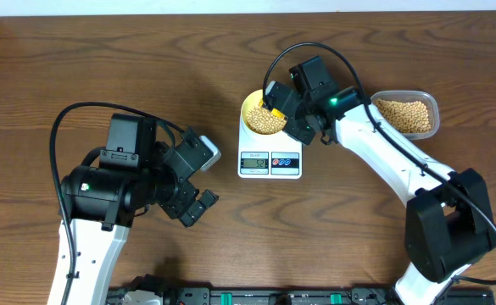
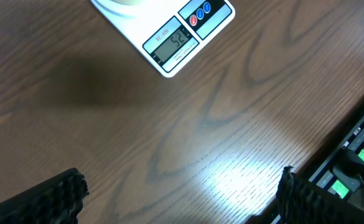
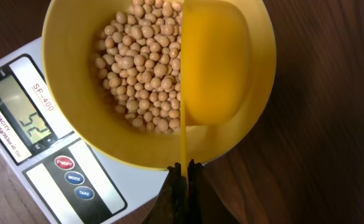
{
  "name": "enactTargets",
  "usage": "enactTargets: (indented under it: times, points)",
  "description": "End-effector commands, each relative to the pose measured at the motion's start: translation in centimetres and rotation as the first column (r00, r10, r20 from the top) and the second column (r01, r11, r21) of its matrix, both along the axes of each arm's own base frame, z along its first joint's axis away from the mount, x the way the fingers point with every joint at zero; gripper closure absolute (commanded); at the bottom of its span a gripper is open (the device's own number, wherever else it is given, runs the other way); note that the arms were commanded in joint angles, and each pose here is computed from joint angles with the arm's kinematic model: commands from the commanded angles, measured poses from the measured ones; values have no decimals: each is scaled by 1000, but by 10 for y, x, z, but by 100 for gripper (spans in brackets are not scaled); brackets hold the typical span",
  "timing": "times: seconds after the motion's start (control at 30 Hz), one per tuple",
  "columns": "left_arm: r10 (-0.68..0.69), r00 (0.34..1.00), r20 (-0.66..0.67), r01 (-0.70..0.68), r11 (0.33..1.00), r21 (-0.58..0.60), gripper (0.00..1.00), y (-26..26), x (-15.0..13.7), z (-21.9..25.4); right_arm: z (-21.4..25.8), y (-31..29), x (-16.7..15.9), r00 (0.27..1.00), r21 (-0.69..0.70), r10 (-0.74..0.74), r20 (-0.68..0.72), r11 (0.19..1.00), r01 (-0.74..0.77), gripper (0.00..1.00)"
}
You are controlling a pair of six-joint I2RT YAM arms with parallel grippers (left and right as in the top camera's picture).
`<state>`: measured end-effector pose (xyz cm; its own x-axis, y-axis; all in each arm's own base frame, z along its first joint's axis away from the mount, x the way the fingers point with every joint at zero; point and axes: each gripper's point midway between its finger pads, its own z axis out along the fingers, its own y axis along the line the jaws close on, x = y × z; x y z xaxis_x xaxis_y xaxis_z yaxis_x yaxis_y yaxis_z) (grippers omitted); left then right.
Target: Scoop item into bowl and weigh 50g on scale
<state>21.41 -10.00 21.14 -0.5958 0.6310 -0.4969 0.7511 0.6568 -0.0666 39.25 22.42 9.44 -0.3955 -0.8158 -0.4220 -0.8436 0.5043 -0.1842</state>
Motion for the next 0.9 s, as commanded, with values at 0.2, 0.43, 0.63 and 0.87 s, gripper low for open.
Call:
enactTargets:
  times: [0.2,0.43,0.63,0.87]
  points:
    - [-10,1000,15,10,1000,-14,0,-2,0,6,-5,12,-8,999,40,27,-38,999,-26,99]
    - [-10,1000,15,11,1000,-14,0,-2,0,6,-5,18,-15,996,84,28,-80,996,-21,99]
    - [-10,1000,15,11,1000,-14,0,-2,0,6,-7,22,-27,989,114,51,-136,993,-35,99]
    - [-10,1000,15,11,1000,-14,0,-2,0,6,-1,22,-24,989,137,-4,-146,990,25,99]
